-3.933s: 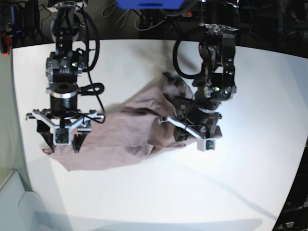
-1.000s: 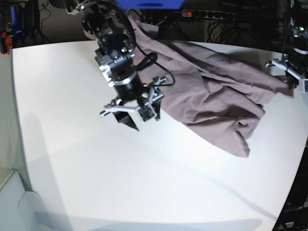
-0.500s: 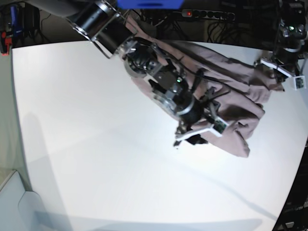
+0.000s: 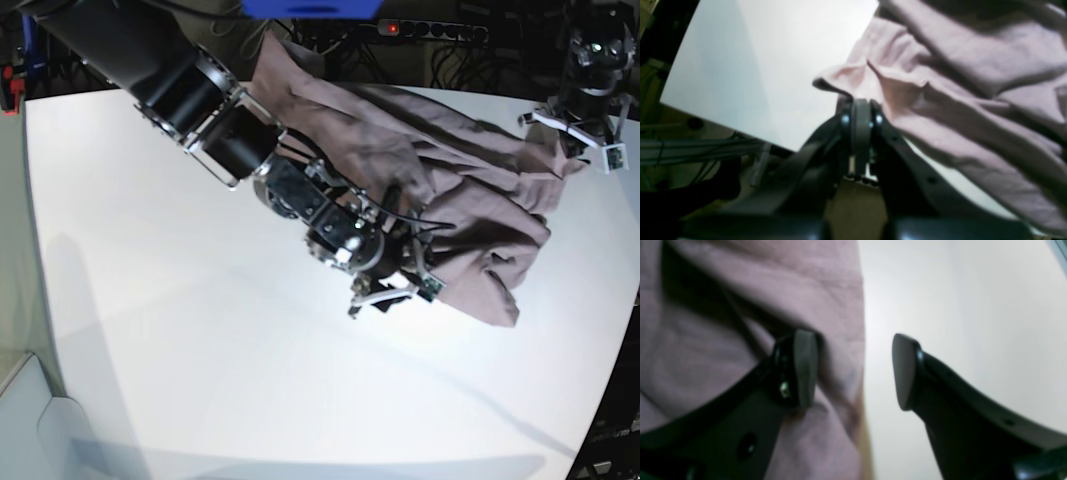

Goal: Layout the t-shirt on the table in an organized manner, then fold the t-shirt properly
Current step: 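Grasp the t-shirt hem with the right gripper, then pull the hem outward with the right gripper to spread the shirt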

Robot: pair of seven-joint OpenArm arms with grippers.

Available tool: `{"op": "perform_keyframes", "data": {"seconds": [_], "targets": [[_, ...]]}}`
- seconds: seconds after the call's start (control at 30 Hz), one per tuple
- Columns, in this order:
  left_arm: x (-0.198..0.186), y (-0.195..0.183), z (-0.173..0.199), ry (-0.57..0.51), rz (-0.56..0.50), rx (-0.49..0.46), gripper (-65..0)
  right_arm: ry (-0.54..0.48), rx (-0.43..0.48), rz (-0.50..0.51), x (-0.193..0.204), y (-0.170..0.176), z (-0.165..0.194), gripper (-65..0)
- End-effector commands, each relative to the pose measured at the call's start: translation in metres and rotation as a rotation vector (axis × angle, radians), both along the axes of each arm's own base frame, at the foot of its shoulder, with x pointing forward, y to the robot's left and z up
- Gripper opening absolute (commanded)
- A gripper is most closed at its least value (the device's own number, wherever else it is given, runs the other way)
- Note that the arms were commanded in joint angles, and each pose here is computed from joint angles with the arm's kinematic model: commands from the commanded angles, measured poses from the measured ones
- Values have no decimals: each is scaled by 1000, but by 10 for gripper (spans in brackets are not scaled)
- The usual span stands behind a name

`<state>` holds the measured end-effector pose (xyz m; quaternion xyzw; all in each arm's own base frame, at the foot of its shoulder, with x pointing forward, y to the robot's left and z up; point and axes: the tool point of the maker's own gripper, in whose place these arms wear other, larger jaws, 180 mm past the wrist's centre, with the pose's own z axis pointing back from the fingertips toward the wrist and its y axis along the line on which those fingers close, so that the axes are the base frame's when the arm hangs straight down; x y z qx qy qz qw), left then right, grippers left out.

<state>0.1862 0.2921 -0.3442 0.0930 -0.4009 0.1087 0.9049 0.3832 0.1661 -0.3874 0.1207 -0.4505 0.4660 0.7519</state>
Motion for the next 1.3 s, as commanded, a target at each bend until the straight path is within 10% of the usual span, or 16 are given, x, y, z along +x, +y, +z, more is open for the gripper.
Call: {"op": "perform_keyframes", "data": {"seconds": [0.0,0.2,0.47,0.87,1.27], "targets": [[3,3,9,-28,-4,21,-648,-44,50,7,8,11,20,-305],[3,4,9,-30,-4,25,-648,-5,6,-10,8,-1,-3,-650],[7,5,12,-43,-2,28,-648,-34,53,-124,53,-24,27,-650],[30,26,37,-139,56,52,-648,-204,237,-609,178,-220,140,-650],[36,58,46,-188,160,64,-648,-168,180,-737,166,-298,103,-650]]}}
